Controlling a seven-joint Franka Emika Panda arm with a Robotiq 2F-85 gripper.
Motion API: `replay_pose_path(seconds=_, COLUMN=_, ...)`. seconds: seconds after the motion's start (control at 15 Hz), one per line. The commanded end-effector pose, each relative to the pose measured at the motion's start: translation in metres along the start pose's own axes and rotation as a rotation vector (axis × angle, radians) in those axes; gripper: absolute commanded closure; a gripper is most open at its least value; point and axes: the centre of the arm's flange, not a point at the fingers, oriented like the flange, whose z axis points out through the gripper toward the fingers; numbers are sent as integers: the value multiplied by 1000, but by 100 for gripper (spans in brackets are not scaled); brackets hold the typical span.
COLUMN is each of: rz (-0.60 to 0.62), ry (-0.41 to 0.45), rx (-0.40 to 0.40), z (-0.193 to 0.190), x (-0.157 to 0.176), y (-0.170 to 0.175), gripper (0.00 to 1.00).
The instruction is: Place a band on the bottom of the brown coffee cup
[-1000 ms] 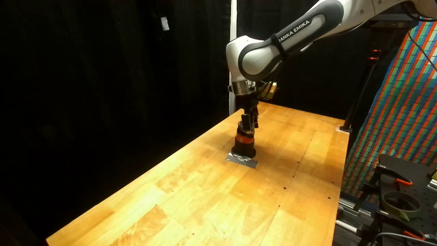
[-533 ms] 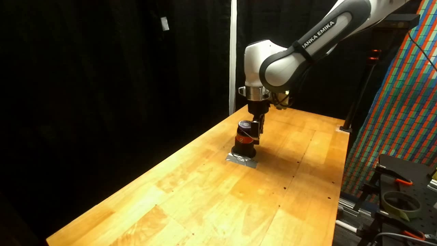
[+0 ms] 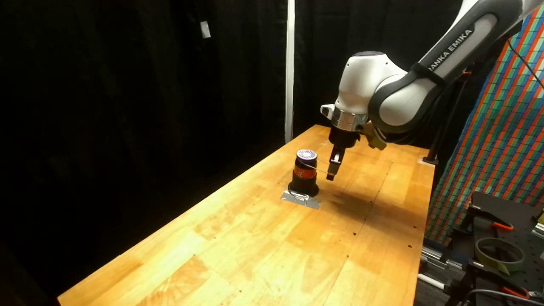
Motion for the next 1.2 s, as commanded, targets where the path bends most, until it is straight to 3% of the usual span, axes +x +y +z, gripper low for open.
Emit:
replay_pose_path(seconds=0.0, rz=3, ry=66, rx=-38, z=-14, x=-45, y=-9, gripper=85)
replay_pose_path(seconds=0.13, rz=2, ry=108, rx=-53, z=-13, x=-53, y=-9, gripper=89)
replay_pose_path(seconds=0.33, rz=-44, ry=182, rx=-66, z=-9, x=-64, y=-6, gripper=83)
replay_pose_path(seconds=0.73, rz=-158, ry=429, rx=-131, z=1, x=-93, y=3, gripper=84)
replay_pose_path(seconds=1.13, rz=-203, ry=632, rx=-73, z=18, x=-115, y=5, gripper=84)
